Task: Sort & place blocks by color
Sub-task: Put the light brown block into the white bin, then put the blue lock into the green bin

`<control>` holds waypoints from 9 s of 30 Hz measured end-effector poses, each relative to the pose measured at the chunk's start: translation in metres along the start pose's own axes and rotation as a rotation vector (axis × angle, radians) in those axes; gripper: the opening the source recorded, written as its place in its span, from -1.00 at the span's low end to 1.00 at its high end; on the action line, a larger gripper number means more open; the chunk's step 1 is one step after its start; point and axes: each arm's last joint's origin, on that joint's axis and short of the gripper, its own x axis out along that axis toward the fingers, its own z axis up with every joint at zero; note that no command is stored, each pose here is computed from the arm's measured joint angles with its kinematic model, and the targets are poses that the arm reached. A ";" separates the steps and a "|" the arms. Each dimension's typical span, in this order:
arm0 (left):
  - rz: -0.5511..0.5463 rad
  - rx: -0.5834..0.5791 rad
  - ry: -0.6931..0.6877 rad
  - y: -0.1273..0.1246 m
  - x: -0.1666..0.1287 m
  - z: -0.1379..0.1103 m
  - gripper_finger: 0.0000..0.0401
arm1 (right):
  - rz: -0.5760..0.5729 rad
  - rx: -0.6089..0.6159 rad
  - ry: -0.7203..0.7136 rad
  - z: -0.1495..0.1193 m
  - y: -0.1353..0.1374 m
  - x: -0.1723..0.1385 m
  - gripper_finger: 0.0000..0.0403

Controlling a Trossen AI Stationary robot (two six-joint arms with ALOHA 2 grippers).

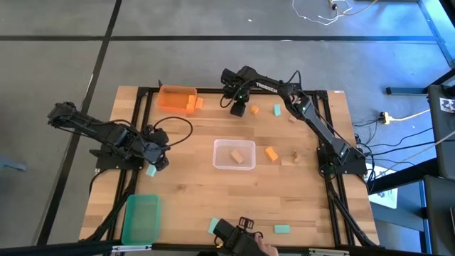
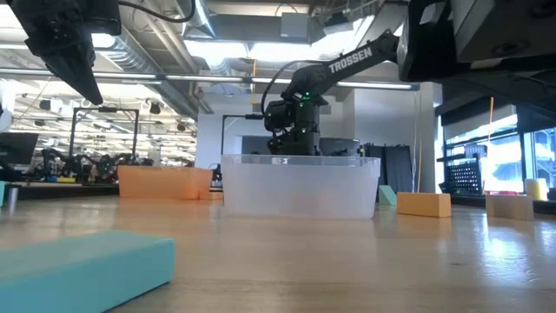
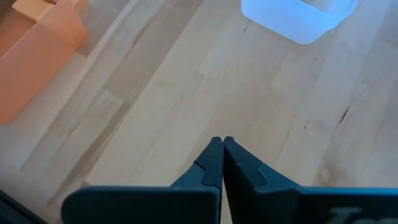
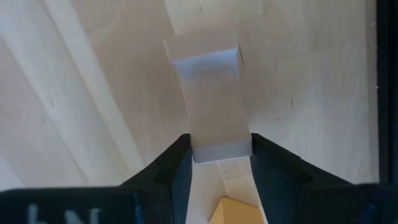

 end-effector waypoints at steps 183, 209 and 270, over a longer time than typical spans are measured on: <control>0.049 -0.455 0.410 -0.040 0.019 -0.035 -1.00 | 0.228 -0.404 -0.657 -0.157 0.257 -0.152 0.23; 0.176 -0.658 0.457 -0.031 0.029 -0.050 -0.46 | 0.228 -0.404 -0.658 -0.157 0.257 -0.152 0.23; 0.244 -0.591 0.448 -0.035 0.050 -0.061 0.01 | 0.228 -0.405 -0.661 -0.157 0.257 -0.152 0.23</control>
